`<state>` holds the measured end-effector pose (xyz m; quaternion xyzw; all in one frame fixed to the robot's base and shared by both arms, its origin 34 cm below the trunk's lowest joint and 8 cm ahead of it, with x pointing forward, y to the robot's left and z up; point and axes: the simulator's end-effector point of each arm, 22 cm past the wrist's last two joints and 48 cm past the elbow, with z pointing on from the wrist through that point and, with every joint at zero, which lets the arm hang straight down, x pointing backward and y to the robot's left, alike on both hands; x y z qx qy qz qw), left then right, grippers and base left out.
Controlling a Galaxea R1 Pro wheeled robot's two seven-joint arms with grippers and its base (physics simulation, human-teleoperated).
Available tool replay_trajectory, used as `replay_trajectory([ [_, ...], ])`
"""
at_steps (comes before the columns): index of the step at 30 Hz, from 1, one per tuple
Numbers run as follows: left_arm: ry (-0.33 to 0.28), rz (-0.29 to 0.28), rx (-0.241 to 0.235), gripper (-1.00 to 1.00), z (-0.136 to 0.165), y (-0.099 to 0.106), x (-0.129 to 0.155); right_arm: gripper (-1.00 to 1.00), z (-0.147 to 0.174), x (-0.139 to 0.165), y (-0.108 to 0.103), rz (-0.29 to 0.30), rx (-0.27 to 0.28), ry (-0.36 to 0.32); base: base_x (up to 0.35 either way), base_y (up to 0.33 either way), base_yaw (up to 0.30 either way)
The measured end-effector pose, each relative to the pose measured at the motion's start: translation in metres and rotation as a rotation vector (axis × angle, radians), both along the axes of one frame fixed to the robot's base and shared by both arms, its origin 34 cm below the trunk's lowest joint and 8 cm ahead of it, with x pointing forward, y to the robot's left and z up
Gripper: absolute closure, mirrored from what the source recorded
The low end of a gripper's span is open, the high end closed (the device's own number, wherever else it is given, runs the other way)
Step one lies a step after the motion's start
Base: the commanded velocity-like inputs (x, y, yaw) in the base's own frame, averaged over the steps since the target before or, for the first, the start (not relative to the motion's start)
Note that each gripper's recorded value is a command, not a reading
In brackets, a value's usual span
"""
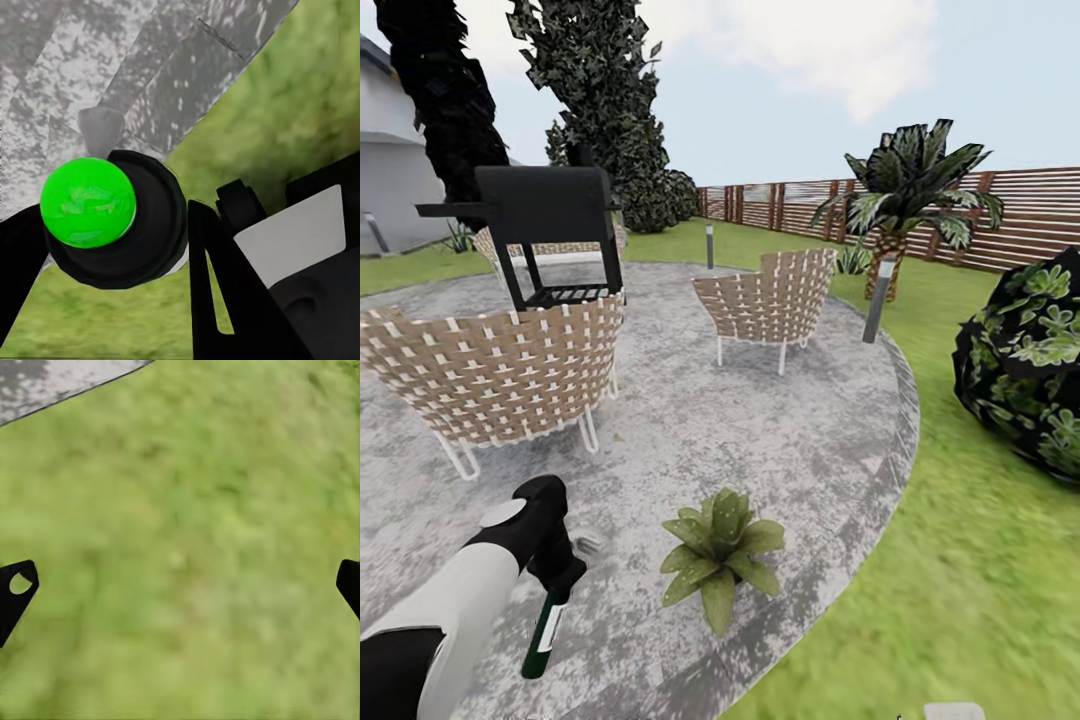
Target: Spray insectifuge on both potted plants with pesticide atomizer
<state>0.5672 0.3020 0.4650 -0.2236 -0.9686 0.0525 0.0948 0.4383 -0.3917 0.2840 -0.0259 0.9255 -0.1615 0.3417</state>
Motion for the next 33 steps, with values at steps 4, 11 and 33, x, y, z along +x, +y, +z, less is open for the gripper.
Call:
replay_trajectory([
  [4, 0.004, 0.01, 0.009, 1.0, -0.0008, 0.0093, -0.0029, -1.0, 0.0003, 0.0001, 0.0003, 0.0, 0.001, -0.001, 0.217, -0.057, 0.032],
  [11, 0.004, 0.012, 0.008, 1.0, -0.0011, 0.0095, -0.0034, -1.0, 0.0002, -0.0006, -0.0016, 0.006, -0.002, 0.002, 0.267, -0.15, 0.001],
  [33, 0.008, 0.002, 0.006, 1.0, -0.0029, 0.0054, -0.0047, -1.0, 0.0005, 0.0005, -0.0004, -0.002, 0.0, -0.002, 0.099, -0.189, 0.086],
])
